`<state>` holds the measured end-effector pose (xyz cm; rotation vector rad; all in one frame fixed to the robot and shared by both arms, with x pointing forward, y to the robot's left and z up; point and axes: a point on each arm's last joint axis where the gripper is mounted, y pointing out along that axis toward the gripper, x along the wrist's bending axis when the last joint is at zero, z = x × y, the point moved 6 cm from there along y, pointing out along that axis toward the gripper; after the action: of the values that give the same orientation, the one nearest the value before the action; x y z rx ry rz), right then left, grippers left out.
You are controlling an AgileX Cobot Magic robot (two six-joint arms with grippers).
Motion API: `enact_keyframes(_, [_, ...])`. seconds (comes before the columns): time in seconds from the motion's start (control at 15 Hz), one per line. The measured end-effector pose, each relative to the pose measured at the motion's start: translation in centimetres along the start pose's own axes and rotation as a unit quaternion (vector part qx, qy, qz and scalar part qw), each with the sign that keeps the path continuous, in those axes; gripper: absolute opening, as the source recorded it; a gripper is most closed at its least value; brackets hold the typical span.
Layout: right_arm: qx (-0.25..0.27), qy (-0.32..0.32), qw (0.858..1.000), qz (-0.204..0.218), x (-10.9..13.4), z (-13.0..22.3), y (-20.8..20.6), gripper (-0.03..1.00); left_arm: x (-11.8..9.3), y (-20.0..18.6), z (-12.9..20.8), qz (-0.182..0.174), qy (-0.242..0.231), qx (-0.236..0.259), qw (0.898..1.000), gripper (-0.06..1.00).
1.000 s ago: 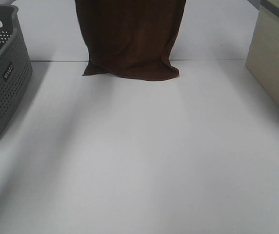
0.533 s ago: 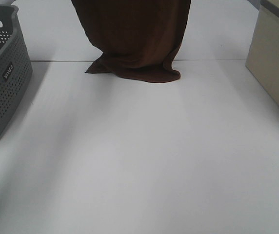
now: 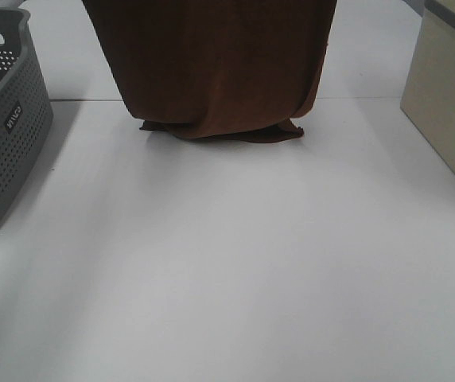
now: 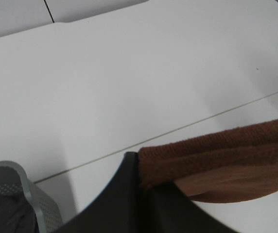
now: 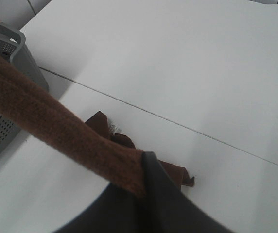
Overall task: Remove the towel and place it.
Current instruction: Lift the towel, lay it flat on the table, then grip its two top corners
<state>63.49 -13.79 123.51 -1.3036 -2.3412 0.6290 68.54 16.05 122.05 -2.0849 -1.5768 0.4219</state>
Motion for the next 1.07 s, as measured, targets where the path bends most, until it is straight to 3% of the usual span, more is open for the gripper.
enact_keyframes(0.2, [0.018, 0.016, 0.999, -0.031, 1.4, 1.5, -1.4, 0.01, -0.1, -3.2, 3.5, -0.005, -0.007, 0.059, 0.998, 0.0])
enact_keyframes(0.53, [0.057, 0.037, 0.995, -0.068, 3.6, 5.4, -4.5, 0.01, -0.8, -9.7, 8.1, 0.016, -0.022, 0.083, 0.996, 0.0])
enact_keyframes(0.67, [0.067, 0.041, 0.995, -0.069, 4.0, 6.9, -5.8, 0.01, -1.4, -10.6, 10.3, 0.036, -0.024, 0.101, 0.994, 0.0])
enact_keyframes(0.73, [0.076, 0.039, 0.995, -0.06, 3.9, 7.9, -6.3, 0.01, -2.1, -10.8, 11.5, 0.06, -0.025, 0.114, 0.991, 0.0])
enact_keyframes(0.8, [0.092, 0.029, 0.995, -0.032, 3.4, 10.1, -7.5, 0.01, -3.7, -11.0, 13.3, 0.116, -0.019, 0.135, 0.984, 0.0])
enact_keyframes(0.87, [0.102, 0.027, 0.994, -0.024, 3.3, 11.4, -8.2, 0.01, -4.3, -11.1, 13.9, 0.134, -0.02, 0.141, 0.981, 0.0])
enact_keyframes(1.07, [0.13, 0.035, 0.991, -0.023, 3.6, 15.4, -9.2, 0.01, -4.9, -10.7, 15.0, 0.154, -0.023, 0.159, 0.975, 0.0])
